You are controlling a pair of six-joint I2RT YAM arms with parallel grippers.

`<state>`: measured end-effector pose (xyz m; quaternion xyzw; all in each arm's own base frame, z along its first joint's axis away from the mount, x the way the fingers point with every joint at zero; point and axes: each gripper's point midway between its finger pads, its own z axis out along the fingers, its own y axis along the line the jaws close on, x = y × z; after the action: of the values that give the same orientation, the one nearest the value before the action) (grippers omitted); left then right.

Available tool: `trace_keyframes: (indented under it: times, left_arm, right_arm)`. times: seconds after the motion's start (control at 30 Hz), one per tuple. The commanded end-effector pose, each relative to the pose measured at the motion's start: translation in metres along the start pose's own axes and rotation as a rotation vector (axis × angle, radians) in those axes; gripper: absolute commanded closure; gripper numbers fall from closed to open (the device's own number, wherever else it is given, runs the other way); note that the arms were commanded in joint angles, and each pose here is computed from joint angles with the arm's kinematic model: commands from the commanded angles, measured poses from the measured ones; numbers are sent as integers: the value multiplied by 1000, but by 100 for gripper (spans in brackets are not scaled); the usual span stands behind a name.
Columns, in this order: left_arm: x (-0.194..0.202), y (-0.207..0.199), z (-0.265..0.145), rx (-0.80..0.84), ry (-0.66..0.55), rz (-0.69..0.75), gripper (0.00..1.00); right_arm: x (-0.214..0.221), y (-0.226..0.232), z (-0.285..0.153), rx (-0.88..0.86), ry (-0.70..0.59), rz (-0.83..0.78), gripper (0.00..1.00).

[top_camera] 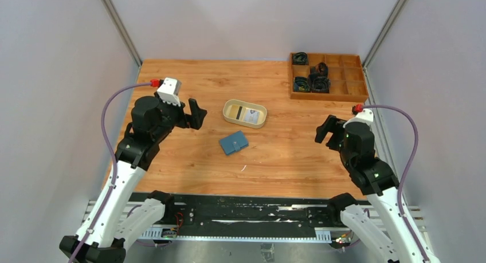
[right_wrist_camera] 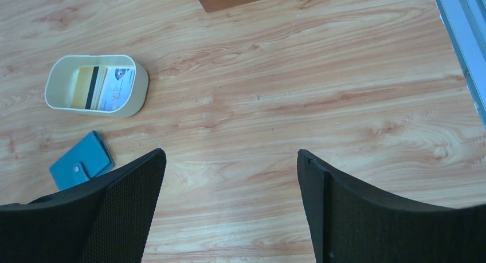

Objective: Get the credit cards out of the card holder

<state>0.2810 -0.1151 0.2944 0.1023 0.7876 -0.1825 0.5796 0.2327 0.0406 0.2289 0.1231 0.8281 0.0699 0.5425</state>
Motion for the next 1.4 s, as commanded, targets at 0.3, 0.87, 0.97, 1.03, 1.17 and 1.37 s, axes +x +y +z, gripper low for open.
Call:
trace_keyframes:
  times: [0.3, 0.87, 0.97, 1.03, 1.17, 1.37]
  left_arm:
    - [31, 10, 71, -4, 214, -67, 0]
    - [137, 58, 238, -263, 560, -30, 27]
    - [156, 58, 248, -243, 599, -29, 32]
    - [166, 59, 252, -239, 609, -26, 34]
    - [176, 58, 256, -223, 621, -22, 41]
    - [181, 60, 257, -229, 631, -6, 51]
  right_arm:
    - [22, 42, 11, -263, 77, -176, 11]
    - [21, 34, 9, -203, 154, -233, 14]
    - [24, 34, 10, -203, 161, -231, 14]
    - [26, 35, 12, -206, 166, -226, 14]
    - [32, 37, 16, -210, 185, -218, 14]
    - [36, 41, 22, -215, 204, -195, 14]
